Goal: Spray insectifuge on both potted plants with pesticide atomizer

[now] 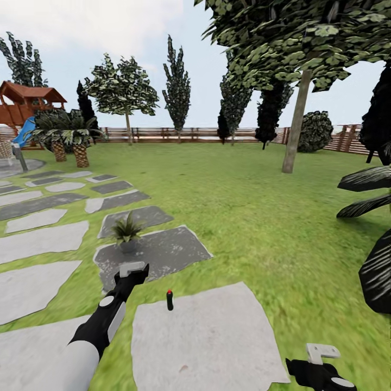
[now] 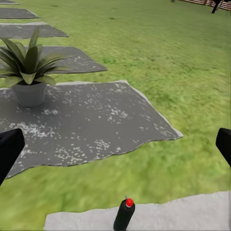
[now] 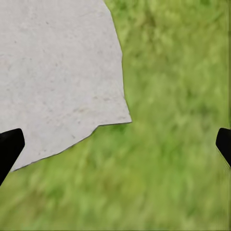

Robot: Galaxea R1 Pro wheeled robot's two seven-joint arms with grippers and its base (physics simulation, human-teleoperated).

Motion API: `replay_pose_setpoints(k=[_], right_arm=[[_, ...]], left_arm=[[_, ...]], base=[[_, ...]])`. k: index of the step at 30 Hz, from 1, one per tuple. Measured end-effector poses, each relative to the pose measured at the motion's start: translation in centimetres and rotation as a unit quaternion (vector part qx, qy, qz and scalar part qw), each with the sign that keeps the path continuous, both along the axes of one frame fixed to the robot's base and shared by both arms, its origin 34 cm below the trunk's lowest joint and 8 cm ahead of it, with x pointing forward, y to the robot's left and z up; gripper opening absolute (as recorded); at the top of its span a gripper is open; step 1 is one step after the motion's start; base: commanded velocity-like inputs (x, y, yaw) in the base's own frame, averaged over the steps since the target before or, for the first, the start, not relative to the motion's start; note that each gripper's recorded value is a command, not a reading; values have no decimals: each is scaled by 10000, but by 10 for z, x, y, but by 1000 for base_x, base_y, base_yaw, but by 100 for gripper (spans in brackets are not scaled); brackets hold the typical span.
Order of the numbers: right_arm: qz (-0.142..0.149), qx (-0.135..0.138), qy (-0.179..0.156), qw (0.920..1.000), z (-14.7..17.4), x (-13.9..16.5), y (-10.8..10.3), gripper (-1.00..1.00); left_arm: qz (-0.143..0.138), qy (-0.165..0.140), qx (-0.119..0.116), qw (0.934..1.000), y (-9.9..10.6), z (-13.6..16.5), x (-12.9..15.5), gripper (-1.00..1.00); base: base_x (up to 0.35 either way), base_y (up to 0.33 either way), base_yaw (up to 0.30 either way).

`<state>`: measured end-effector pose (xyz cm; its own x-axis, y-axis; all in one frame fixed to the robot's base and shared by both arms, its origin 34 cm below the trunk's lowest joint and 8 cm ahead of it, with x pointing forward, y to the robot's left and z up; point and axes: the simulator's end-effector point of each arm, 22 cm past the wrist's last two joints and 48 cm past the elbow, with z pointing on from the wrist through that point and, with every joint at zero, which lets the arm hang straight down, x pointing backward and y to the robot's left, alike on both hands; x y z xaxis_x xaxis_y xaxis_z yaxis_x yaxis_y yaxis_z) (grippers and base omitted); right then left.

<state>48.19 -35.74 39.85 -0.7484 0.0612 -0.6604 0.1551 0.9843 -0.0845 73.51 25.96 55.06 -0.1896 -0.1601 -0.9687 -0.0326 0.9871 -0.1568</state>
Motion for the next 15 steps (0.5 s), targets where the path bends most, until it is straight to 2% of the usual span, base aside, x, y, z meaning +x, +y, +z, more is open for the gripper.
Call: replay_pose_setpoints(k=[7,15], right_arm=[[-4,-3,2,10000,0,0,0,100],[-7,-12,-1,10000,0,0,-1,100]], left_arm=[[0,2,-1,10000,0,0,0,100],[7,3,8,10000,1,0,0,100]], base=[[43,-15,-177],[3,-1,-30]])
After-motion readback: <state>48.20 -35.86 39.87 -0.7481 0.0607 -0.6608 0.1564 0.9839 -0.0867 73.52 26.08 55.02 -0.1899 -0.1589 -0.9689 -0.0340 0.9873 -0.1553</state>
